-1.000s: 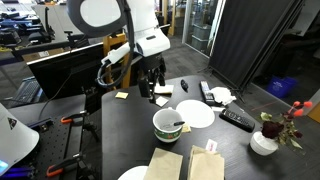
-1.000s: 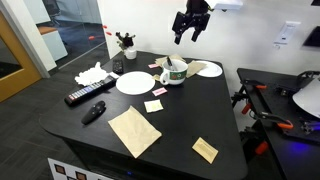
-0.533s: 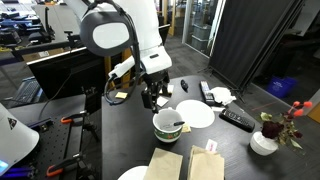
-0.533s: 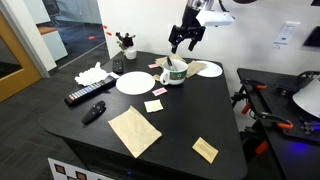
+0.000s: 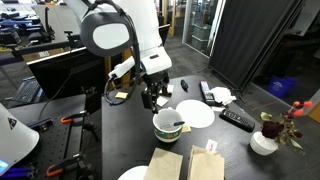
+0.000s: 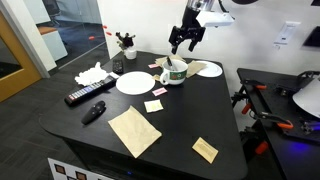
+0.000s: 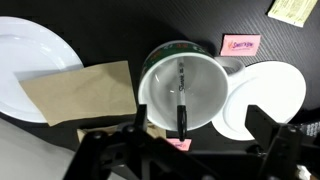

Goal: Remove the marker from the mug and put it on the table

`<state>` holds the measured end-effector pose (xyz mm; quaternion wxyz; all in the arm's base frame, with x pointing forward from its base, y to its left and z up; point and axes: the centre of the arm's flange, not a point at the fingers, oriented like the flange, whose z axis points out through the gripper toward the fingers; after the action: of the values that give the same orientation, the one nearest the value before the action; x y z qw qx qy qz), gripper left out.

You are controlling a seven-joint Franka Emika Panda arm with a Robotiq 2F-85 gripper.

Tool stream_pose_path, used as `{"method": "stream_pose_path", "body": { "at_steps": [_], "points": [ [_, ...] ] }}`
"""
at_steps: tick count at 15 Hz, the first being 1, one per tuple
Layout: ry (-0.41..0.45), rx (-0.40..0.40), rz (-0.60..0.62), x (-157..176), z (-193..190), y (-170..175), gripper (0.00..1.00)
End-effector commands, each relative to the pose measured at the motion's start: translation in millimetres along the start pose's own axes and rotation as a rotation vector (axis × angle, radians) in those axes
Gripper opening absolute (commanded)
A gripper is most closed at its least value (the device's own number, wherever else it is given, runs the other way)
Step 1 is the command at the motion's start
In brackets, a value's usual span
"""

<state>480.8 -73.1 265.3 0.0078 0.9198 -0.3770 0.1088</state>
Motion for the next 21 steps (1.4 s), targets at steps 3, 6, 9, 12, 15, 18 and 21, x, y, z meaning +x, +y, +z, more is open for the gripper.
{"method": "stream_pose_path", "body": {
  "at_steps": [3,6,9,12,15,18,21],
  "points": [
    [-0.019,-0.008,-0.036,11.8,20.1,-4.8,1.00],
    [-0.031,-0.013,-0.041,18.9,28.5,-5.3,0.84],
    [-0.038,-0.011,-0.057,25.3,34.2,-7.6,0.61],
    [-0.044,-0.010,-0.074,33.0,38.9,-9.5,0.56],
    [-0.053,-0.021,-0.080,39.5,46.5,-11.2,0.63],
    [-0.069,-0.034,-0.088,43.9,57.1,-11.2,0.62],
    [-0.077,-0.045,-0.085,46.4,65.2,-10.4,0.59]
  ]
}}
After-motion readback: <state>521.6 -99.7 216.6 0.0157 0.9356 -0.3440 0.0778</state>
